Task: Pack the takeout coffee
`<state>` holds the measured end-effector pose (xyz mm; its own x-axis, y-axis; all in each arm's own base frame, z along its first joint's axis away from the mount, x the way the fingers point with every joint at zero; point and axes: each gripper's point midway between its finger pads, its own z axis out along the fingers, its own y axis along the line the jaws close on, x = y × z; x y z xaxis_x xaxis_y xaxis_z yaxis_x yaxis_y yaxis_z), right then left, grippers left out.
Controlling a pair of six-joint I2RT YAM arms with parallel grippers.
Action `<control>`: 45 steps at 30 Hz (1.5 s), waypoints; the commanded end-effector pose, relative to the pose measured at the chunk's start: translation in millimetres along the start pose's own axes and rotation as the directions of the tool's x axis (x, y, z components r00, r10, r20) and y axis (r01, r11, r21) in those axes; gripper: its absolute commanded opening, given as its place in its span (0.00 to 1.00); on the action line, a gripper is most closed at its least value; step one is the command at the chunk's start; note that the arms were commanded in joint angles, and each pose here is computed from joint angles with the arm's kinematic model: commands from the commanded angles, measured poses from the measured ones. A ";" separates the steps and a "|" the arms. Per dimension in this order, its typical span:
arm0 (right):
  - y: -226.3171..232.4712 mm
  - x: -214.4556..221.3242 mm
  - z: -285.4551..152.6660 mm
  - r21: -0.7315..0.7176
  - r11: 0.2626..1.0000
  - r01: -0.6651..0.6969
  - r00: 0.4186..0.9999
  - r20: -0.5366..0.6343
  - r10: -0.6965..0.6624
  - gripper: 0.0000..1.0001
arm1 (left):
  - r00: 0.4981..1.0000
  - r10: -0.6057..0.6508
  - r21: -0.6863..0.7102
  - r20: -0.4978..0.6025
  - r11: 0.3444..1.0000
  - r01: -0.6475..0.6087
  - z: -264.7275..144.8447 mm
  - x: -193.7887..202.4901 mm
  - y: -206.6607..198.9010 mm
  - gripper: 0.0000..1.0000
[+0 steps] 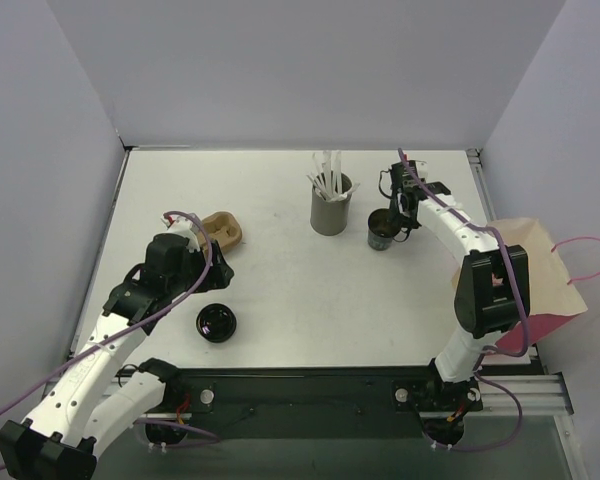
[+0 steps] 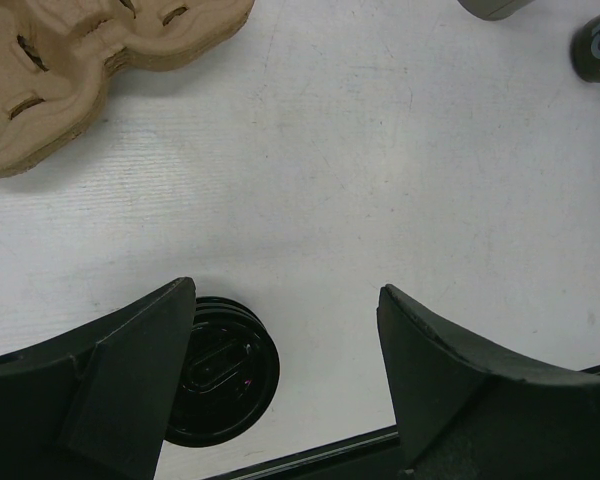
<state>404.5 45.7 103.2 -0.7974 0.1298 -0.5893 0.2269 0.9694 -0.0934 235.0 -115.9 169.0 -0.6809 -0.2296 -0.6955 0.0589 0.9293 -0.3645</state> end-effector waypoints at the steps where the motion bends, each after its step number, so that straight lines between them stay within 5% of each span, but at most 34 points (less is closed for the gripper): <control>1: -7.8 -6.2 -2.5 0.038 0.999 -0.019 1.000 0.001 0.019 0.24 | 1.000 0.003 0.020 0.012 1.000 -0.003 -1.1 -3.3 -4.5 0.83; 8: -8.5 -5.8 -2.4 0.043 0.999 -0.014 1.000 0.001 0.014 0.16 | 1.000 0.003 0.022 0.015 1.000 -0.003 -1.6 -4.0 -4.9 0.83; 19: -11.1 -12.8 -6.1 0.053 0.998 -0.020 1.000 0.015 0.020 0.17 | 1.000 0.003 0.020 0.012 1.000 -0.003 -1.0 -3.6 -4.7 0.83; 28: -10.1 -11.4 -5.6 0.045 0.999 -0.013 1.000 0.004 0.012 0.06 | 1.000 0.004 0.019 0.010 1.000 -0.005 -0.8 -2.7 -4.1 0.83; 34: -11.5 -9.8 -2.8 0.051 0.999 -0.017 1.000 -0.006 0.017 0.12 | 1.000 0.003 0.017 0.006 1.000 -0.003 -0.3 -2.0 -3.8 0.83; 45: -11.1 -11.9 -3.2 0.036 0.999 -0.021 1.000 -0.006 0.022 0.00 | 1.000 0.003 0.015 0.003 1.000 -0.003 0.7 -1.6 -3.6 0.83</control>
<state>406.9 38.8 107.9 -0.7961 0.1434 -0.5879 0.2508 0.9623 -0.1049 235.0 -116.3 168.2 -0.6833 -0.2279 -0.6936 0.0589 0.9297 -0.3635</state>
